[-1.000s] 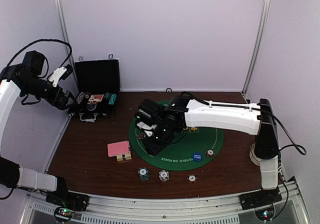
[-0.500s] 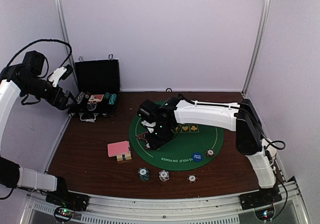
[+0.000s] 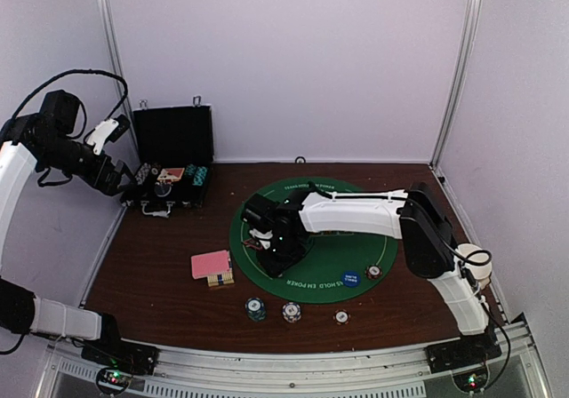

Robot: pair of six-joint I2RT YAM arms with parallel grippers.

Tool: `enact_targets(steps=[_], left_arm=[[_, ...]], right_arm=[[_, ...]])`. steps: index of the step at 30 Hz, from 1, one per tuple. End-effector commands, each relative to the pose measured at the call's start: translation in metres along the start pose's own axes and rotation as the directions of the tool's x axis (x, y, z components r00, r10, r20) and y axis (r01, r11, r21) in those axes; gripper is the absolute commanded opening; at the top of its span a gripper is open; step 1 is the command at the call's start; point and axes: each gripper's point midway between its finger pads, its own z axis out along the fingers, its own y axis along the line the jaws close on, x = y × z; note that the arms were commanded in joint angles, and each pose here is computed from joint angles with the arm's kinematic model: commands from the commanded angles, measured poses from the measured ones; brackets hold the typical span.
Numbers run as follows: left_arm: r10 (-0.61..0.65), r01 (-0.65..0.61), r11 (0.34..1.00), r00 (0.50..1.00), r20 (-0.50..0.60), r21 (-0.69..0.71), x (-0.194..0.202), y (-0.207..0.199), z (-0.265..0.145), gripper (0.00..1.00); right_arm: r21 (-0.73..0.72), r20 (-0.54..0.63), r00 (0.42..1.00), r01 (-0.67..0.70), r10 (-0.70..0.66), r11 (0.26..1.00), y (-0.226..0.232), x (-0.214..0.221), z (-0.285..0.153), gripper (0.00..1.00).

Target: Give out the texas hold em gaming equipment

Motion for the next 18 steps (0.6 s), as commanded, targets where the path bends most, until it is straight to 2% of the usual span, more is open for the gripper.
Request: enact_targets(steps=[1, 4, 8, 13, 18], left_arm=[[0.02, -0.019, 1.0, 0.999, 0.029, -0.017, -0.006, 0.001, -0.01, 0.98], [0.019, -0.018, 1.0, 0.999, 0.028, -0.017, -0.006, 0.002, -0.009, 0.98], [0.022, -0.022, 1.0, 0.999, 0.027, -0.015, -0.005, 0.001, -0.009, 0.97], [0.023, -0.023, 1.0, 0.999, 0.031, -0.008, -0.006, 0.0, -0.009, 0.98], [0.021, -0.021, 1.0, 0.999, 0.028, -0.017, -0.007, 0.002, -0.01, 0.98]], right_arm=[[0.021, 0.004, 1.0, -0.002, 0.002, 1.0, -0.005, 0.0, 0.009, 0.05], [0.027, -0.004, 1.0, -0.003, 0.003, 1.0, -0.007, 0.001, 0.012, 0.12], [0.026, -0.011, 1.0, -0.003, 0.003, 1.0, -0.007, 0.004, 0.013, 0.38], [0.033, 0.015, 1.0, -0.001, 0.0, 0.999, -0.009, -0.002, -0.003, 0.6], [0.031, 0.075, 0.997, 0.0, -0.003, 1.0, -0.01, -0.012, -0.04, 0.69]])
